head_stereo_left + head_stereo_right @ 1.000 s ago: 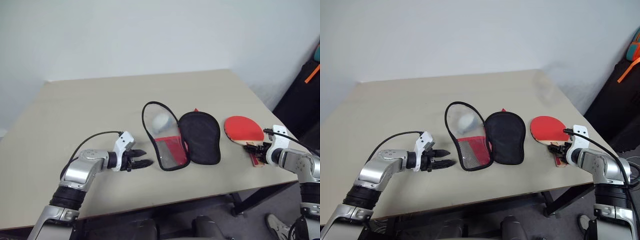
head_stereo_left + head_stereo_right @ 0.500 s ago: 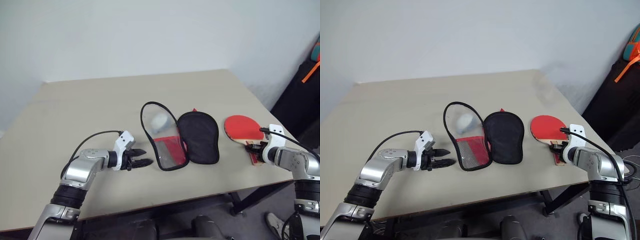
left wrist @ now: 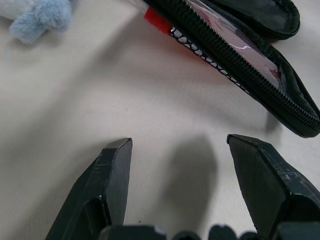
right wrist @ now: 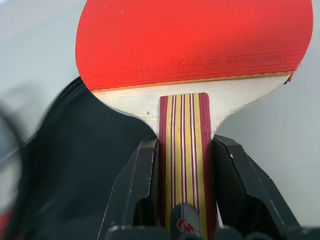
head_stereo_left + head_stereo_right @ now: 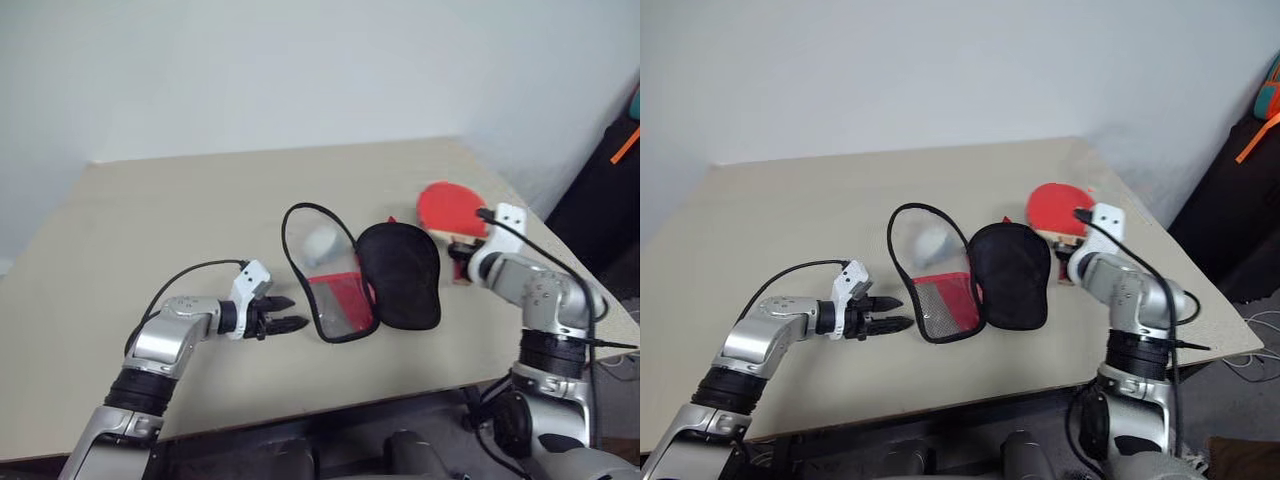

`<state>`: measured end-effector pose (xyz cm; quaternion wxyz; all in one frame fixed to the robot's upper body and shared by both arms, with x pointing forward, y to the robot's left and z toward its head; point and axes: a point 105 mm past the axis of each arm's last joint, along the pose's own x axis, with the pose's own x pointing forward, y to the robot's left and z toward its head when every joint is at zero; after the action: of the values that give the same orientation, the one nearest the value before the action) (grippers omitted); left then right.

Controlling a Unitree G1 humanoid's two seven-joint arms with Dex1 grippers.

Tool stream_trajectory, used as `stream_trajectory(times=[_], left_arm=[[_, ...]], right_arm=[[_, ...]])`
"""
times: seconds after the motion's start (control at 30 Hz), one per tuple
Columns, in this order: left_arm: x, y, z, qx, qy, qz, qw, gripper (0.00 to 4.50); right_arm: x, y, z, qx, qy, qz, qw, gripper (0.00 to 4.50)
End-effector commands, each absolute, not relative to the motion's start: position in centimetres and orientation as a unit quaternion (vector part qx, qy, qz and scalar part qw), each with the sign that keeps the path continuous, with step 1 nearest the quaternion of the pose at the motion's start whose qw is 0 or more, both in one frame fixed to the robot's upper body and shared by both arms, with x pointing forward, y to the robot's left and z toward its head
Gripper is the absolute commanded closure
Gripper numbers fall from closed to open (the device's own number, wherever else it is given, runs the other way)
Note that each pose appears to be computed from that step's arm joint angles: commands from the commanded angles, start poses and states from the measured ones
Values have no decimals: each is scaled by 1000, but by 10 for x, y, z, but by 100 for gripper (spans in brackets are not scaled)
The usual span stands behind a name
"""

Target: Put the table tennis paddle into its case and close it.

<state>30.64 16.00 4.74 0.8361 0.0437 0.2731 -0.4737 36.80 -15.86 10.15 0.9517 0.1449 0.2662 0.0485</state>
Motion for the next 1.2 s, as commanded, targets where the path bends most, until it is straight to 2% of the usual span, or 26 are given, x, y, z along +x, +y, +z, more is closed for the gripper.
stream_trajectory(times=[0.03, 0.13, 0.53, 0.7, 1.2], left_arm=[[311, 157, 53, 57, 263, -475, 838, 125], [310, 152, 52, 53, 264, -481, 835, 125], [315, 151, 55, 59, 265, -485, 831, 125], [315, 149, 54, 61, 264, -488, 829, 125], [316, 149, 53, 60, 267, -486, 830, 125]], right_arm=[[365, -150, 109, 131, 240, 59, 960, 335], [362, -139, 88, 127, 267, 64, 953, 335], [356, -102, 75, 142, 277, 104, 945, 335], [351, -101, 65, 134, 293, 98, 942, 335], [334, -87, 79, 99, 262, 141, 950, 335]])
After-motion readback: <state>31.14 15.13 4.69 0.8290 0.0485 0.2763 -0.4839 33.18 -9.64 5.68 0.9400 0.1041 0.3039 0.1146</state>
